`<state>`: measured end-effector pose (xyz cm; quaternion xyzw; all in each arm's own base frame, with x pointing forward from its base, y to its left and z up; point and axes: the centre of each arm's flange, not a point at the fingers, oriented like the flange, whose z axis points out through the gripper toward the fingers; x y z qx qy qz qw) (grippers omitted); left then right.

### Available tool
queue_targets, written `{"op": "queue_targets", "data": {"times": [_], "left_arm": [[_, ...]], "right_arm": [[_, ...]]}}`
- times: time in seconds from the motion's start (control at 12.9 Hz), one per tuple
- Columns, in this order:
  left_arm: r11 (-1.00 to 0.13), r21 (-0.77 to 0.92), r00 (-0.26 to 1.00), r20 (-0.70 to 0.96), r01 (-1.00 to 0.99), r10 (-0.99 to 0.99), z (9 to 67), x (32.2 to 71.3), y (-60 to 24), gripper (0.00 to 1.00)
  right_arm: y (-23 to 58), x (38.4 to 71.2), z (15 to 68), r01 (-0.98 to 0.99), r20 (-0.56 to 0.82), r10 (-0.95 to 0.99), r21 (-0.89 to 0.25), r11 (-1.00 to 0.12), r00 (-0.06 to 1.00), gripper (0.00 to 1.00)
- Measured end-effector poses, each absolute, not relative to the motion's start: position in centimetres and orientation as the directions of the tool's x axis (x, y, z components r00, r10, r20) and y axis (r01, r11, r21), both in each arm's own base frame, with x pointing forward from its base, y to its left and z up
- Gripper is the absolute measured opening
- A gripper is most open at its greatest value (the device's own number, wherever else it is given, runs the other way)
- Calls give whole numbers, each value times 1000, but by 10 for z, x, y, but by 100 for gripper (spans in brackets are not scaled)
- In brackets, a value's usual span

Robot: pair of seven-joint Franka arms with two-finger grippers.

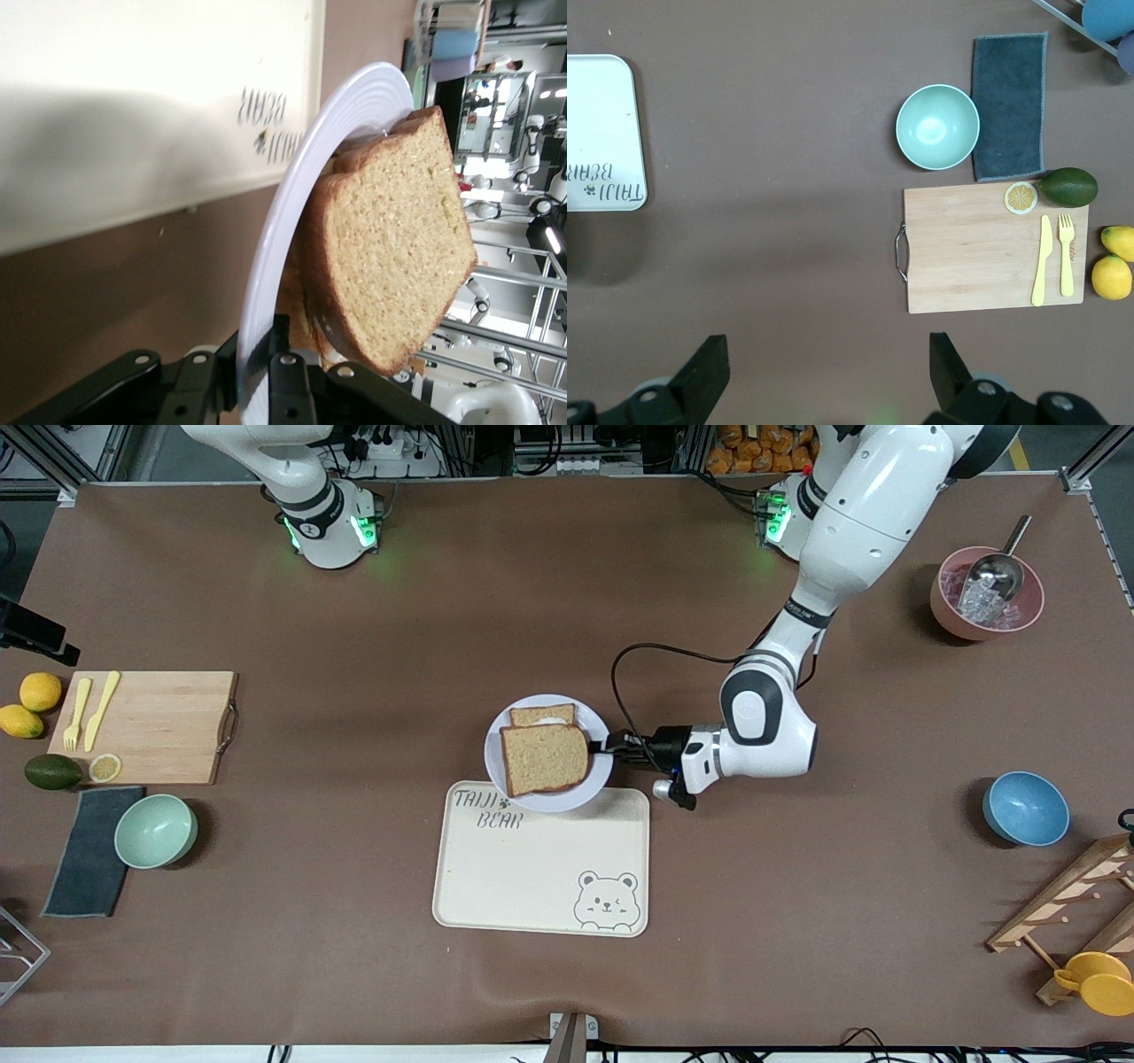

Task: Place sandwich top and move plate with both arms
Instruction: 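Slide the plate with the left gripper onto the bear tray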

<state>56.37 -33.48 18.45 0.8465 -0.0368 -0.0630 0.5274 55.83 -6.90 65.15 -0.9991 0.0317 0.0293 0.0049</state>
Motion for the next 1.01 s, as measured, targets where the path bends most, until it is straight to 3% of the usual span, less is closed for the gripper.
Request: {"op": "queue_targets", "data": {"times": [0.7,1.01], "left_arm": [[-464,878,993,-110,119,47,210,611,-341,9],[-481,865,987,-95,145,128,185,632,-340,9]], "right_arm": [[-69,558,648,-63,-56,-62,-10,-998,996,100],[-63,559,647,-59,-54,-58,-19,-998,997,100]]}}
